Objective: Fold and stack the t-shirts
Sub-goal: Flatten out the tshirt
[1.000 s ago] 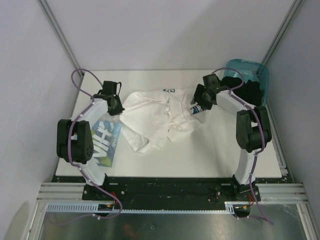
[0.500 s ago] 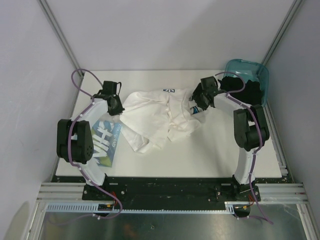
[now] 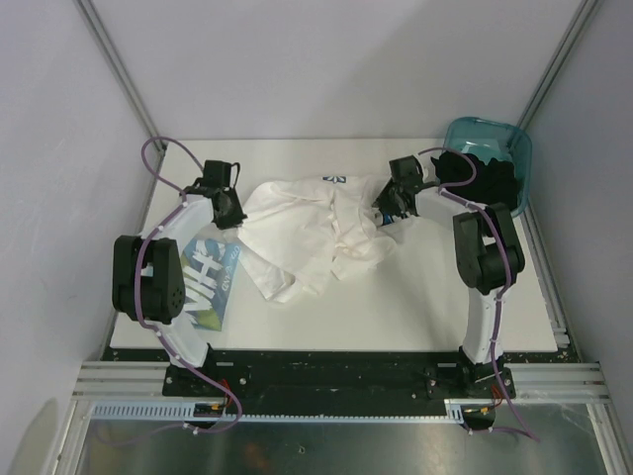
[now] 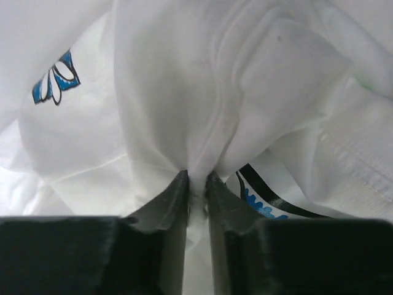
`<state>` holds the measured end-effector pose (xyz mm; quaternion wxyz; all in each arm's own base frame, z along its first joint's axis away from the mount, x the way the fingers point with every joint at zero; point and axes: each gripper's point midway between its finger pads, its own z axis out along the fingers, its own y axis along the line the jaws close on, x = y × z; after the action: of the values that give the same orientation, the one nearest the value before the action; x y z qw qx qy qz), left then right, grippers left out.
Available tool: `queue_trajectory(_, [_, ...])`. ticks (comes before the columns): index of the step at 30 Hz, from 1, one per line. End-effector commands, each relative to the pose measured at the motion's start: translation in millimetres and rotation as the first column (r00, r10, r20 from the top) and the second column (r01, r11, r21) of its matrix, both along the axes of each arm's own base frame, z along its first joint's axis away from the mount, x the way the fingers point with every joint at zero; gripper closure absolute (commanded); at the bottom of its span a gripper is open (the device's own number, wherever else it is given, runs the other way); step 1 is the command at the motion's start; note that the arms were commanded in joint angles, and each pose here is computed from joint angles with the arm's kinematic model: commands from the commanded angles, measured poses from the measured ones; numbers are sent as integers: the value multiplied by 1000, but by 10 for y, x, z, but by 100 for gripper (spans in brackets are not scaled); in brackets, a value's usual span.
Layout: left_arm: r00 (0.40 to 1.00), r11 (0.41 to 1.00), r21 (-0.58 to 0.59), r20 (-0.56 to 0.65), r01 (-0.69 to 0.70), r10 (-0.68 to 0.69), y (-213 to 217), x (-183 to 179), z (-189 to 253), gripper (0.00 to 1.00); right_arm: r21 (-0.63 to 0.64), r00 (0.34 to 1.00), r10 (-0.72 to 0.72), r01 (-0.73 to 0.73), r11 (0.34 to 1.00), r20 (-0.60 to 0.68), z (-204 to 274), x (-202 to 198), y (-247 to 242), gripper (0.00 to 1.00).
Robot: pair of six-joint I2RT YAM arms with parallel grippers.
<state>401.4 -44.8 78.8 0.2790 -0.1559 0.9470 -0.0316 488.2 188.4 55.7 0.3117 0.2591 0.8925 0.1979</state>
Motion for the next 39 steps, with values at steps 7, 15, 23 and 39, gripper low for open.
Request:
queue_trajectory(7, [993, 994, -44, 63, 103, -100, -247, 67, 232, 100, -81, 997, -76, 78, 994, 25, 140, 101, -554, 100])
queue_trajectory(15, [976, 975, -87, 92, 207, -199, -766, 55, 350, 100, -131, 979, -199, 203, 970, 42, 231, 200, -1287, 100])
queue_trajectory(23, [965, 966, -85, 109, 246, -236, -975, 59, 412, 100, -195, 947, -319, 318, 928, 27, 298, 1, -1980, 100])
queue_trajectory(39, [971, 987, 153, 227, 40, -74, -267, 87, 841, 100, -150, 979, -176, 191, 970, 106, 896, -248, -1555, 100])
